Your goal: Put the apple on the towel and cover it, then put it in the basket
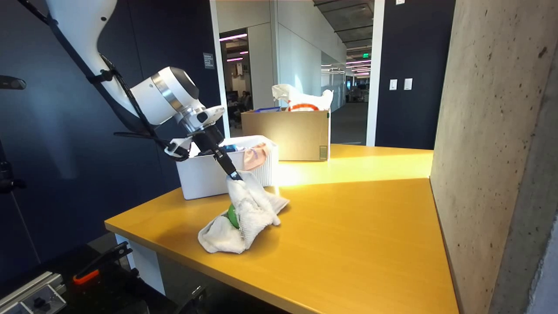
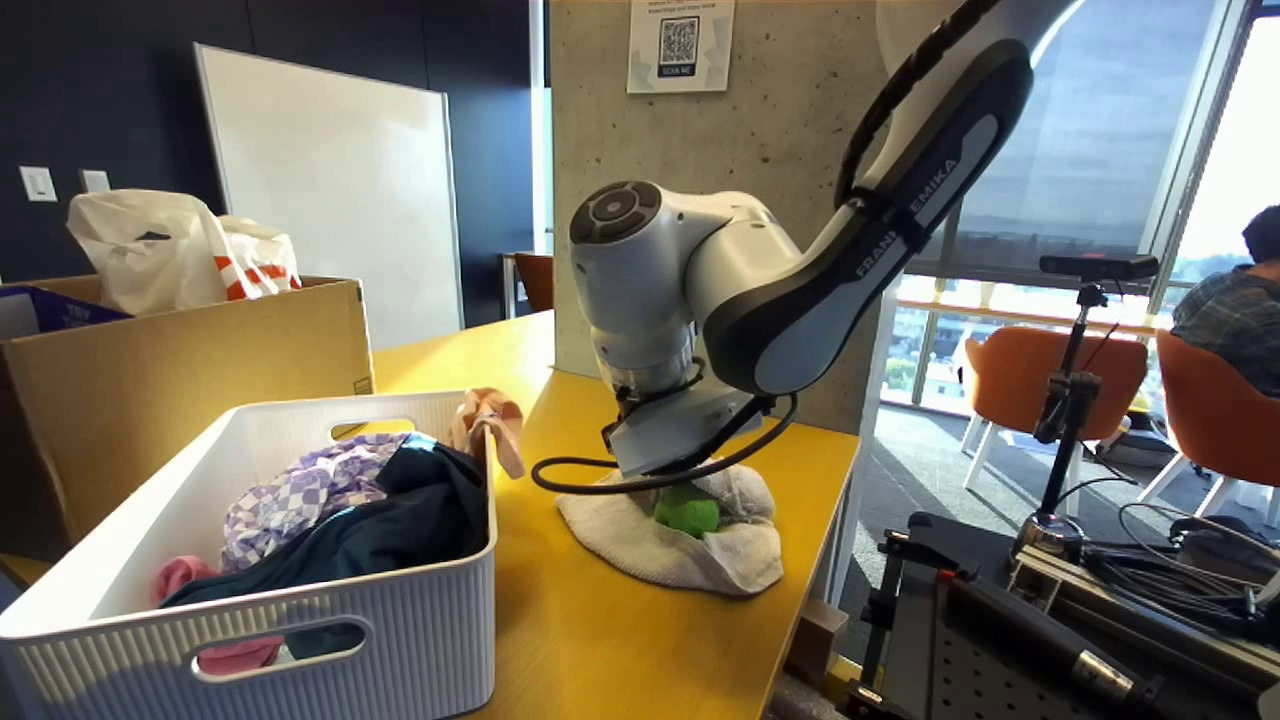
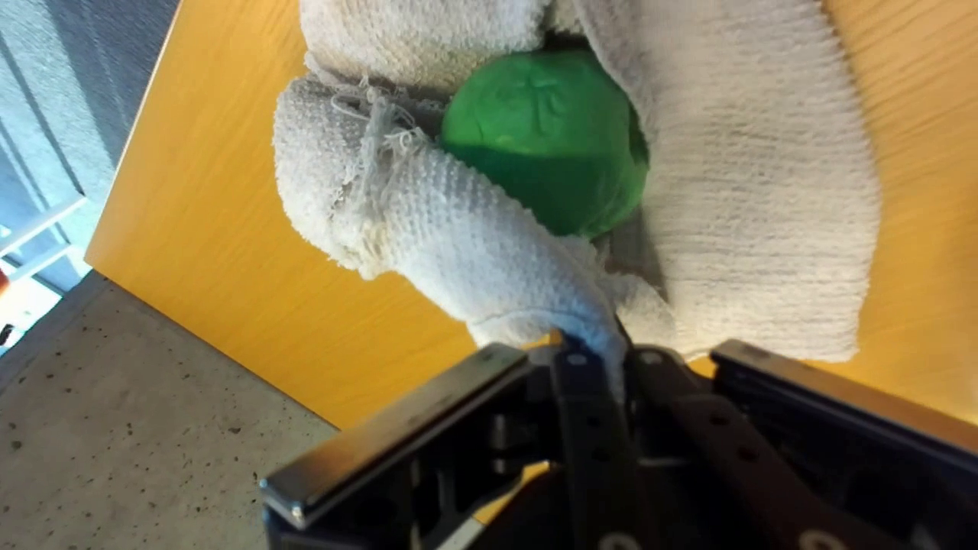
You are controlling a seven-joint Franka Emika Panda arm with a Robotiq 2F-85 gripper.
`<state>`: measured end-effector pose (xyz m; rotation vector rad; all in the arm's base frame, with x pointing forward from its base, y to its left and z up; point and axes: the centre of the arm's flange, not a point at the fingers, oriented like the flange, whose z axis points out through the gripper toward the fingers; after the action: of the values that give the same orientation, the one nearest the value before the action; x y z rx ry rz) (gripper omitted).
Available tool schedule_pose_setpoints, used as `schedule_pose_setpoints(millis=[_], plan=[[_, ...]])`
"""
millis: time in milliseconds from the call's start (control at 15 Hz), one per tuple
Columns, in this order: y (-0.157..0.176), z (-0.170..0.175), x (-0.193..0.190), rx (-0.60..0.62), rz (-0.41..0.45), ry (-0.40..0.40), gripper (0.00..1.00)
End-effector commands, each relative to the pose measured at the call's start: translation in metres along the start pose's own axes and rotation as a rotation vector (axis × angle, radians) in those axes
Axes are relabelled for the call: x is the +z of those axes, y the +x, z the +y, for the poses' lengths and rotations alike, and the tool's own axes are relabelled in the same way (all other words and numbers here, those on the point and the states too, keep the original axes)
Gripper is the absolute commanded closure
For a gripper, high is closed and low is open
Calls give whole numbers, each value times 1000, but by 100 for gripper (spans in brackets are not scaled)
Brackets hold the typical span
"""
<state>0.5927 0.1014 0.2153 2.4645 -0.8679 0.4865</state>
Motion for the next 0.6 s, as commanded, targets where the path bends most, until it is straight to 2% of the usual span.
schedule_pose_setpoints(millis=[0,133,533], plan=[[-2,-16,10,15,11,-13,70],[-3,-17,12,13,7,-9,65],[4,-7,-6,9,-6,30,22]])
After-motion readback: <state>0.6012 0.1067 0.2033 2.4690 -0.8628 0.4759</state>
